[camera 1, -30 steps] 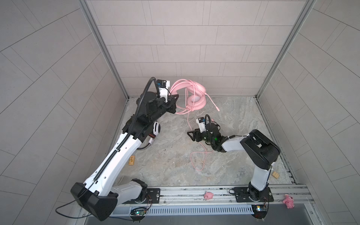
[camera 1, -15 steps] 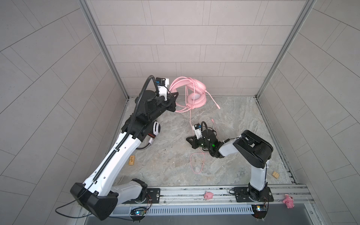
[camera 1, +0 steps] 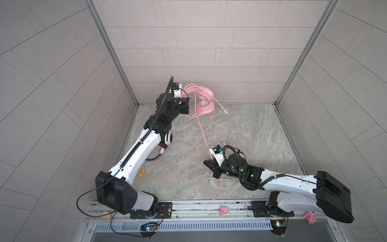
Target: Wrap the headphones
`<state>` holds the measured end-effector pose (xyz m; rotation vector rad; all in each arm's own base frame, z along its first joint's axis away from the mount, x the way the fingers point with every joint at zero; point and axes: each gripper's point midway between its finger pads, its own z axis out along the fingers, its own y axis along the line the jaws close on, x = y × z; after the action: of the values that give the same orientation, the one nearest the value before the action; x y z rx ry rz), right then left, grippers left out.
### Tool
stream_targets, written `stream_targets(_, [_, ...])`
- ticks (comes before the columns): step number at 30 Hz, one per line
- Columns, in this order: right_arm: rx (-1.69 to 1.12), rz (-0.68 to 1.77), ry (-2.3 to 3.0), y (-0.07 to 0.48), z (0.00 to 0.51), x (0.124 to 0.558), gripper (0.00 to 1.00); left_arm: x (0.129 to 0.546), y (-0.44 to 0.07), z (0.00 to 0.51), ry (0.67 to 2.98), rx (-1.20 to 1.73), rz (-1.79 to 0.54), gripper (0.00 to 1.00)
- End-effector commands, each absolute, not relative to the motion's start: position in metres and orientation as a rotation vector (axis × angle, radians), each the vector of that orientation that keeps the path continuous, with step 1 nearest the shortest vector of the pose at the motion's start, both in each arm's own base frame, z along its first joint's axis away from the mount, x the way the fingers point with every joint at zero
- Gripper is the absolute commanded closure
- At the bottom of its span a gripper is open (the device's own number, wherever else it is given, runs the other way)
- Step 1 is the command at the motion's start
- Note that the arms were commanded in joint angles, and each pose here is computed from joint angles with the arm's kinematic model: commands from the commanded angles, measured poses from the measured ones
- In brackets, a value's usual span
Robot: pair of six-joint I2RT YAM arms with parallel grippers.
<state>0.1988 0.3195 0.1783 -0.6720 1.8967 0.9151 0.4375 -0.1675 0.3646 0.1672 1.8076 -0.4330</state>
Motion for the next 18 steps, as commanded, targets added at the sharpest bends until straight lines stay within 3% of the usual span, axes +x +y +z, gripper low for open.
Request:
stream_targets(1, [-0.732,0.722,1.987,0.29,0.163,0.194,0.96,0.445,-0.155,0.407,1.627,0.135,-0.378,1.0])
stream_targets(11, [-0.686,0.421,1.833,0.246,0.273,0.229,0.97,0.418,-0.176,0.337,1.834,0.379,-0.221,1.0])
stream_targets(18, [-0.57,0.3,1.86,0.205,0.311,0.274,0.97,0.374,-0.191,0.301,2.023,0.653,-0.198,1.0])
